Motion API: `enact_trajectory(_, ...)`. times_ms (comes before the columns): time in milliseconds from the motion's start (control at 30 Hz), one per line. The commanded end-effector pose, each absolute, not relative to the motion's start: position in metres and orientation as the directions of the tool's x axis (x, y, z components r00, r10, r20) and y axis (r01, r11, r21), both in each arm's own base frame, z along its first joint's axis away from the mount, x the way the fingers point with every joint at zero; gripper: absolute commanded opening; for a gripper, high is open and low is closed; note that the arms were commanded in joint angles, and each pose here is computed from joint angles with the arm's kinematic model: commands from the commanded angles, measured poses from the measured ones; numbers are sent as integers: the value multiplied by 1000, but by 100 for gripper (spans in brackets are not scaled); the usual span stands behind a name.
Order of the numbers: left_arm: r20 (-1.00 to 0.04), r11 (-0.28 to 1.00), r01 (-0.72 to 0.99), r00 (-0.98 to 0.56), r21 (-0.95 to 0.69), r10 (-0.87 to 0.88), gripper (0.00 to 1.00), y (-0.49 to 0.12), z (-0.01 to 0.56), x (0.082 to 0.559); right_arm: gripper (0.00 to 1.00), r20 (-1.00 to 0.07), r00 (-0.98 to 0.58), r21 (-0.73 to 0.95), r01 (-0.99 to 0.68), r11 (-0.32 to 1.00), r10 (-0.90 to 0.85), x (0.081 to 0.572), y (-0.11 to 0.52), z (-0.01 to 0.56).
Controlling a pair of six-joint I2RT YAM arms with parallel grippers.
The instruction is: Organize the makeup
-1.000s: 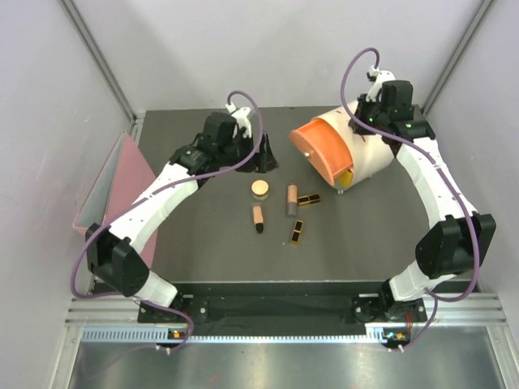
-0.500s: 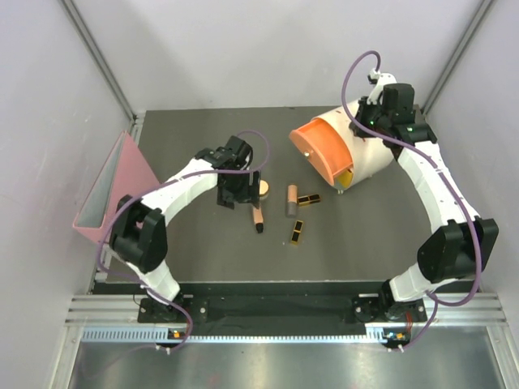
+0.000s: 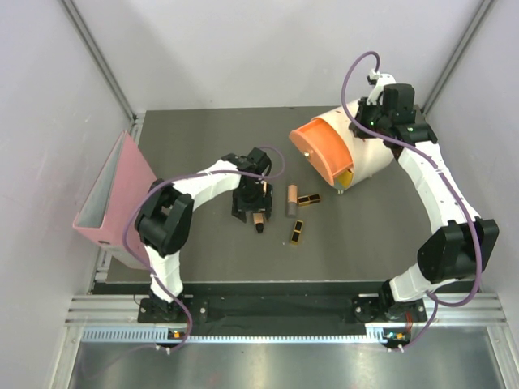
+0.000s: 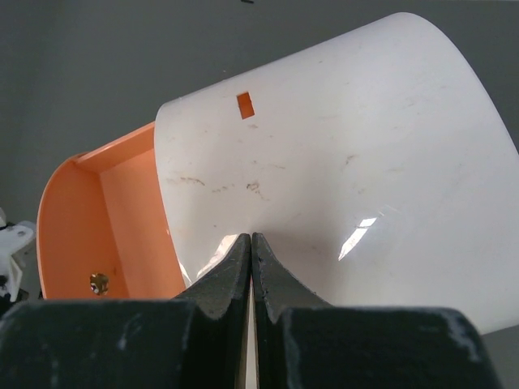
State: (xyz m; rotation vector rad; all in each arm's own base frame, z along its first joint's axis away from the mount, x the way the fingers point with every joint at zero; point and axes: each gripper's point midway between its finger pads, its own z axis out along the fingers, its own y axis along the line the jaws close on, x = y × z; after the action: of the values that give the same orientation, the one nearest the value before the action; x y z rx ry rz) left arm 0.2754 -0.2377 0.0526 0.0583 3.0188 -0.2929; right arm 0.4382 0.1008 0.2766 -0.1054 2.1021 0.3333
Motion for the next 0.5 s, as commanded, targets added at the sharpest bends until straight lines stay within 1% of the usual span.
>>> enact_trajectory(0,-146,976,35,-989,-213,3,77,-256,56,289,0,-770,-638,198,-202,959,25,417,98,247)
enact_trajectory(67,-148,978,30,-989,-205,-1,76,-256,51,291,0,-770,-638,200,-207,958,23,417,99,248)
enact_trajectory(167,-145,986,15,-989,-167,-10,72,-253,45,297,0,-766,-642,201,-210,957,20,415,99,246)
enact_trajectory(267,-150,991,3,-989,-133,-17,66,-249,40,302,0,-763,-646,205,-216,955,18,413,100,245)
enact_trajectory(300,-152,992,0,-988,-125,-19,63,-249,40,304,0,-764,-645,206,-219,954,17,412,101,245)
enact_trajectory(367,-154,992,1,-988,-123,-18,55,-250,38,306,0,-762,-648,209,-224,952,15,412,102,244)
enact_trajectory(400,-171,995,0,-985,-99,-17,51,-247,36,311,0,-762,-648,206,-228,952,10,411,102,244)
enact_trajectory(433,-173,996,0,-985,-86,-15,38,-245,34,312,1,-761,-648,208,-227,952,12,411,102,244)
enact_trajectory(467,-163,997,-2,-987,-72,-14,28,-243,29,311,1,-761,-649,207,-228,951,10,411,102,244)
